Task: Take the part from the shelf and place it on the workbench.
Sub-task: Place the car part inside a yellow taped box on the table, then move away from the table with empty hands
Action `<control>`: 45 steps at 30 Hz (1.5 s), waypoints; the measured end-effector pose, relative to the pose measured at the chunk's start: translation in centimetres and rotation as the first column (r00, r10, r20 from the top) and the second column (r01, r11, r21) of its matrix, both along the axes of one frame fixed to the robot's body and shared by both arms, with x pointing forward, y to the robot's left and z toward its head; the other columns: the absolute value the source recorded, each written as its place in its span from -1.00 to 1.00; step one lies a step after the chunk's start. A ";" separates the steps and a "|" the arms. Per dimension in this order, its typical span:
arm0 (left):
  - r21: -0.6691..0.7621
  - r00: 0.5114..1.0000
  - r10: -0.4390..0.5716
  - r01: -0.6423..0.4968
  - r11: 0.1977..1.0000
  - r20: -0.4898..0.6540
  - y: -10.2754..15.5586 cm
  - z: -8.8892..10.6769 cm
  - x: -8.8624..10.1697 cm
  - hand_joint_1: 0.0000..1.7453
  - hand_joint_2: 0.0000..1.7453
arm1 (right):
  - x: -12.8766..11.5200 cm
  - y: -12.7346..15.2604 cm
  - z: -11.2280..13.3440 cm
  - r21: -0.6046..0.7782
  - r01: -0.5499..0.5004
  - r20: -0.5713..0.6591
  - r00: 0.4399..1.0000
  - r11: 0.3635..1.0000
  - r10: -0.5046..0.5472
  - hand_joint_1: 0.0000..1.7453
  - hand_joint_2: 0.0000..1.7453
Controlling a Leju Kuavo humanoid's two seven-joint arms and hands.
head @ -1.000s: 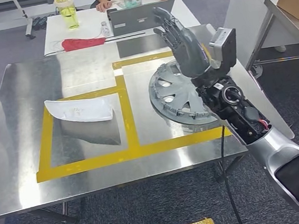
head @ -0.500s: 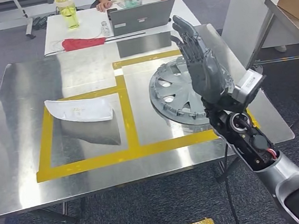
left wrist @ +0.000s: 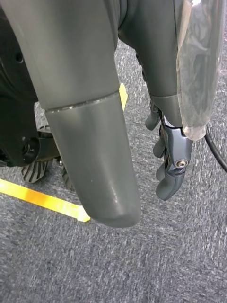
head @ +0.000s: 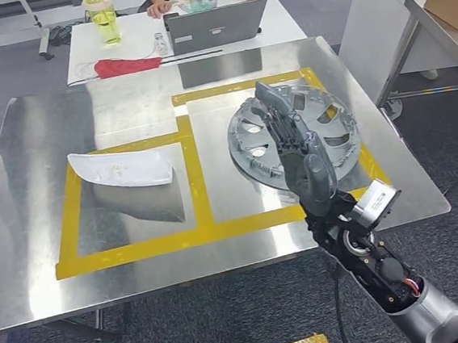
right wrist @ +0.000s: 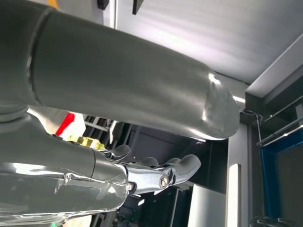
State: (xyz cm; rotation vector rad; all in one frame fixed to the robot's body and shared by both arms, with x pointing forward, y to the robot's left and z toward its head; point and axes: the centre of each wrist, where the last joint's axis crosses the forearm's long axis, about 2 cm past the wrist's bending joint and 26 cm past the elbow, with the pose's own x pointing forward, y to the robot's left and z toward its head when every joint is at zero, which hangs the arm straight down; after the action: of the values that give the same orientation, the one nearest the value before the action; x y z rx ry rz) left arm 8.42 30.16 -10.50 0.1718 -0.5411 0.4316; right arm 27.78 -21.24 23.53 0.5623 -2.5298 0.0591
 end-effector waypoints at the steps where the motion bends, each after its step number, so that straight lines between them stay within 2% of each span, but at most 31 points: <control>1: -0.001 1.000 -0.001 0.001 1.000 -0.001 0.0 0.0 0.0 -1.00 -1.00 | -0.1 0.1 0.0 0.001 -0.003 -0.001 1.000 1.000 0.003 -1.00 -1.00; 45: -0.052 0.998 0.017 -0.020 0.998 -0.054 -0.5 0.0 0.1 -1.00 -1.00 | -1.2 0.7 0.5 0.000 -0.030 0.000 1.000 1.000 0.030 -1.00 -1.00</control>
State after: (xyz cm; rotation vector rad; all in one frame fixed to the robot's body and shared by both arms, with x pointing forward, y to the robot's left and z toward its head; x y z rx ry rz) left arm 8.56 29.68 -10.48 0.1381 -0.4755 0.4576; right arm 26.62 -20.55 23.99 0.6004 -2.5220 0.0698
